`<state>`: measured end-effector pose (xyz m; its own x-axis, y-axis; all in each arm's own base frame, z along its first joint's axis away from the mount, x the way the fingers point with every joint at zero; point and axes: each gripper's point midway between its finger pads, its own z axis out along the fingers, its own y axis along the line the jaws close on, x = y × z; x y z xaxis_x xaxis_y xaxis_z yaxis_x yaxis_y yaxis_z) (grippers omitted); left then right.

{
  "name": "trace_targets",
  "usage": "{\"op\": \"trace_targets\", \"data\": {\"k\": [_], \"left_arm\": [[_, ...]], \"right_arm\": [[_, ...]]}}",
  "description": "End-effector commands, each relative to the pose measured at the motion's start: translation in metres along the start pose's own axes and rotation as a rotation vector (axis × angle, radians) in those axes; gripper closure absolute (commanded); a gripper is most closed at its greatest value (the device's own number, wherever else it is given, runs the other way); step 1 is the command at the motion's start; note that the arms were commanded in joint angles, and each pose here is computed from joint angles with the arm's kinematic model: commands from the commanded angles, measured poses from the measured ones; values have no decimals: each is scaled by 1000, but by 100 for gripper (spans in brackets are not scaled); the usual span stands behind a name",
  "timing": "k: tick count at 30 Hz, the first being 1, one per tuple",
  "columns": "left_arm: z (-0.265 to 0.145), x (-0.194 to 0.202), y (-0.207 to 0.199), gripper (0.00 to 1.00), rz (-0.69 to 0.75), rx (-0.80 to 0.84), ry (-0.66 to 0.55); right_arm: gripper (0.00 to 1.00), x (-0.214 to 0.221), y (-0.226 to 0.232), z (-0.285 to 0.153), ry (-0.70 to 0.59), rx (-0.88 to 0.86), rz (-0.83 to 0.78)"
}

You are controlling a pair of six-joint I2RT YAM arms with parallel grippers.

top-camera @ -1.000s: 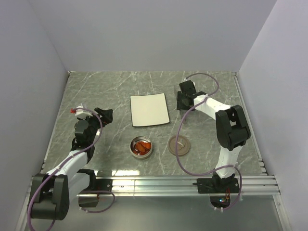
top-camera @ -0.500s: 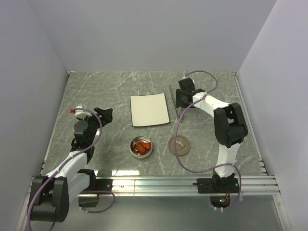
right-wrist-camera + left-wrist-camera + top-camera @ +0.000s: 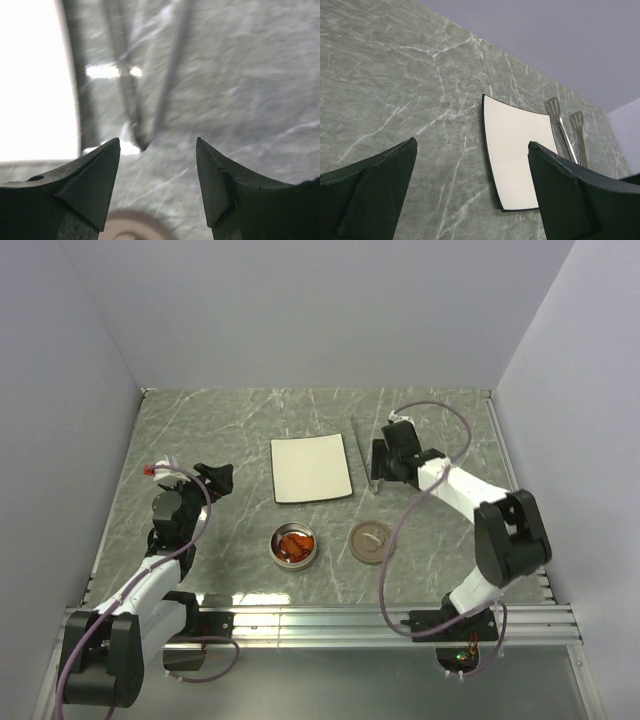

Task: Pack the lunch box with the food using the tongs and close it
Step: Put down the clamp, then pick up the lid of the lunch box with the right arm

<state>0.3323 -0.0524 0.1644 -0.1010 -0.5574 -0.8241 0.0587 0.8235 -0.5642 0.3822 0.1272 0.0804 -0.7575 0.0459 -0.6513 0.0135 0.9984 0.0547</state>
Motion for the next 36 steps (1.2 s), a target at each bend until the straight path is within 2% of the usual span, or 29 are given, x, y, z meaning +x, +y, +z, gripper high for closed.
{"op": "trace_targets", "data": {"k": [1, 2, 7, 14, 21, 36], "left_arm": [[2, -17, -13, 0, -4, 39, -40], [2, -18, -14, 0, -5, 41, -40], [0, -17, -15, 1, -3, 51, -41], [0, -18, -17, 0, 0, 60, -39], [-2, -17, -19, 0, 2, 72, -40], [-2, -17, -20, 1, 3, 81, -43]], "right_arm": [[30, 0, 25, -28, -90, -140, -5], [30, -5, 30, -43, -136, -174, -6], [27, 30, 59, -86, -184, -333, -76], [27, 77, 77, -122, -179, -441, -106], [30, 98, 69, -129, -135, -373, -121], [33, 132, 59, -101, 24, -259, -177]]}}
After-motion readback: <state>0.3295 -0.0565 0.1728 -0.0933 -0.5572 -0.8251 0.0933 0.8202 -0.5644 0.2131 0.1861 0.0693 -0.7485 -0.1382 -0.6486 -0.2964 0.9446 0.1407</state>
